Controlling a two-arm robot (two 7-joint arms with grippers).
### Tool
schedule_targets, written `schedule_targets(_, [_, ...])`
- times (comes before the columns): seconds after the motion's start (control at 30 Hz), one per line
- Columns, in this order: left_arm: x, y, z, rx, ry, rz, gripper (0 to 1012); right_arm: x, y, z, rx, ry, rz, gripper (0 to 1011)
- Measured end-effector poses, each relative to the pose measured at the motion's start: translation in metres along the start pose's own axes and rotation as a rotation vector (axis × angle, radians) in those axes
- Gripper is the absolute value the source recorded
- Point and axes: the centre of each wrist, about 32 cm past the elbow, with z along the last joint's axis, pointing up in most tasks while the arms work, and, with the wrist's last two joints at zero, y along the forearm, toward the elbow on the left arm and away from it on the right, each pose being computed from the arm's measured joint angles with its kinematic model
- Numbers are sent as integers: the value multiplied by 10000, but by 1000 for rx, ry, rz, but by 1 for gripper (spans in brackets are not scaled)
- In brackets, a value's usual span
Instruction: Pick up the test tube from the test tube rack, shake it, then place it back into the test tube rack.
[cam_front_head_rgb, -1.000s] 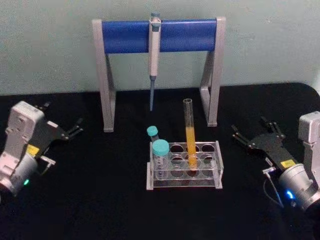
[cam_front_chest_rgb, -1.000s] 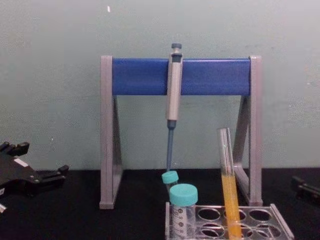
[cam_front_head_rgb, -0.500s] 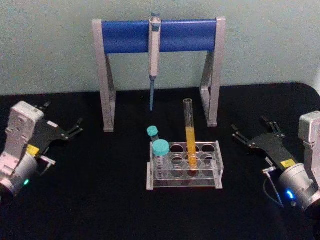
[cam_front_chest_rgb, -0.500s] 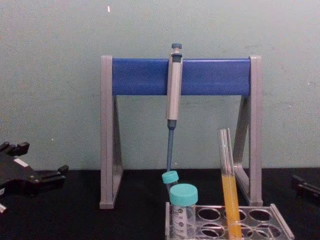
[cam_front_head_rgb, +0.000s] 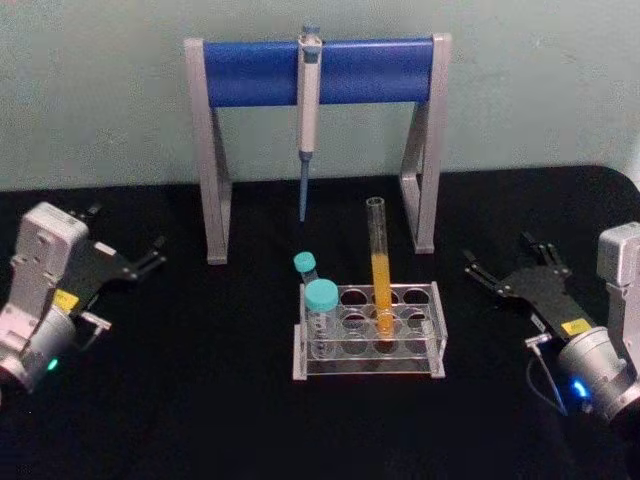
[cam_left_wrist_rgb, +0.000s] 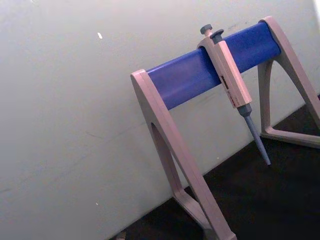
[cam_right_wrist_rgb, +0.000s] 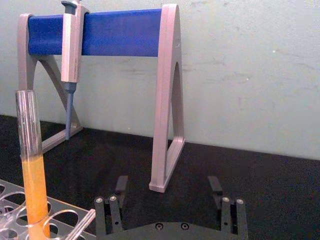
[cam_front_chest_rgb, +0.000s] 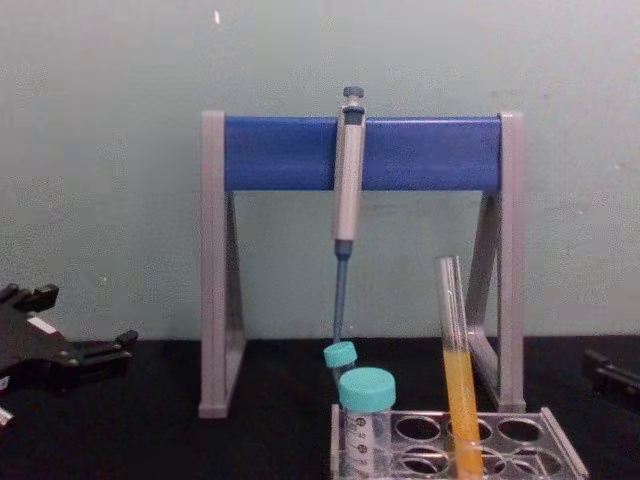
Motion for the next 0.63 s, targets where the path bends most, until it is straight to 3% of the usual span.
schedule_targets(0.63, [0,0,0,0,0,0,1001,0,0,1,1,1,0,1000])
